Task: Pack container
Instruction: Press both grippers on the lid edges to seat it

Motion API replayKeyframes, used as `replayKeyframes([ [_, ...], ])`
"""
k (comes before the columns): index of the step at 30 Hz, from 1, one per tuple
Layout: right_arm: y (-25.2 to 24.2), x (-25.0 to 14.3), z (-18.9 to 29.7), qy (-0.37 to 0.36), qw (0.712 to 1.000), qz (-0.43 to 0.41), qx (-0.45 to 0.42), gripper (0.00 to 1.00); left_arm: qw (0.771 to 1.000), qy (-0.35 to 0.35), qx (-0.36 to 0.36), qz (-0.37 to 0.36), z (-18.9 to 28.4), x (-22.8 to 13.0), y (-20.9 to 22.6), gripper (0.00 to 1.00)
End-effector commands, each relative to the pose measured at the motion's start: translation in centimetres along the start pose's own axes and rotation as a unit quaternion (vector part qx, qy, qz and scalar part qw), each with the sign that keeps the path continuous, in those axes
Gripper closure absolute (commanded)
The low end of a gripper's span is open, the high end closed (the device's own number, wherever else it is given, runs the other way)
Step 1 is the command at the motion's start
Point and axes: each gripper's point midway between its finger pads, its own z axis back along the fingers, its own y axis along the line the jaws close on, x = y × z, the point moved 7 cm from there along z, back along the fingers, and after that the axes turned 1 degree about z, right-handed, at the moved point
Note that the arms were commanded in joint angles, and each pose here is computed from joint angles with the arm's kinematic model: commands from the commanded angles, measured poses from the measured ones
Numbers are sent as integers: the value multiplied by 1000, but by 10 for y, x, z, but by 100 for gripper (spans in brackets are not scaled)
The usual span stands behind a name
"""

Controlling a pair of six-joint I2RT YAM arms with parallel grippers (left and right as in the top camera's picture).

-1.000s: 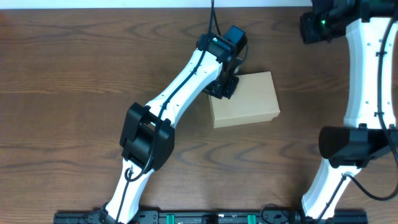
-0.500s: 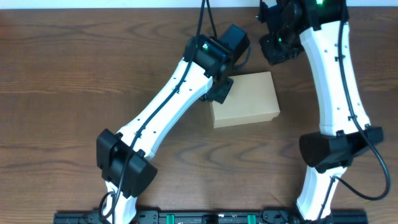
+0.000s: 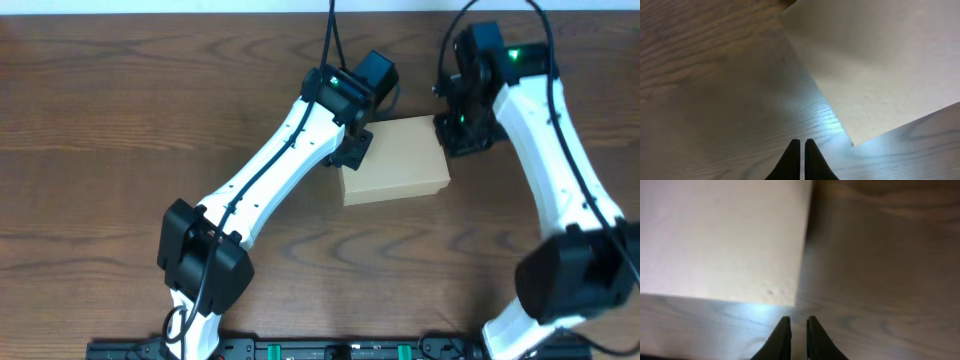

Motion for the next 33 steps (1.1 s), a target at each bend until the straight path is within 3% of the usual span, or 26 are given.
replayKeyframes([
  [1,11,-15,3,-10,1000,0,26,88,999,-16,-22,25,12,1,-1,94],
  [5,15,-23,-10,-4,1000,7,27,88,997,-26,-28,70,12,4,-5,94],
  [8,16,-23,-19,-48,998,8,27,89,995,-34,-33,89,8,6,-10,94],
  [13,19,-34,-29,-79,994,4,78,87,989,-28,-110,90,-15,7,-19,94],
  [19,23,-35,-39,-87,990,14,114,86,985,-27,-140,96,-26,6,-15,94],
  [33,8,-32,-39,-102,988,-5,114,97,979,-21,-185,81,-24,6,-25,94],
])
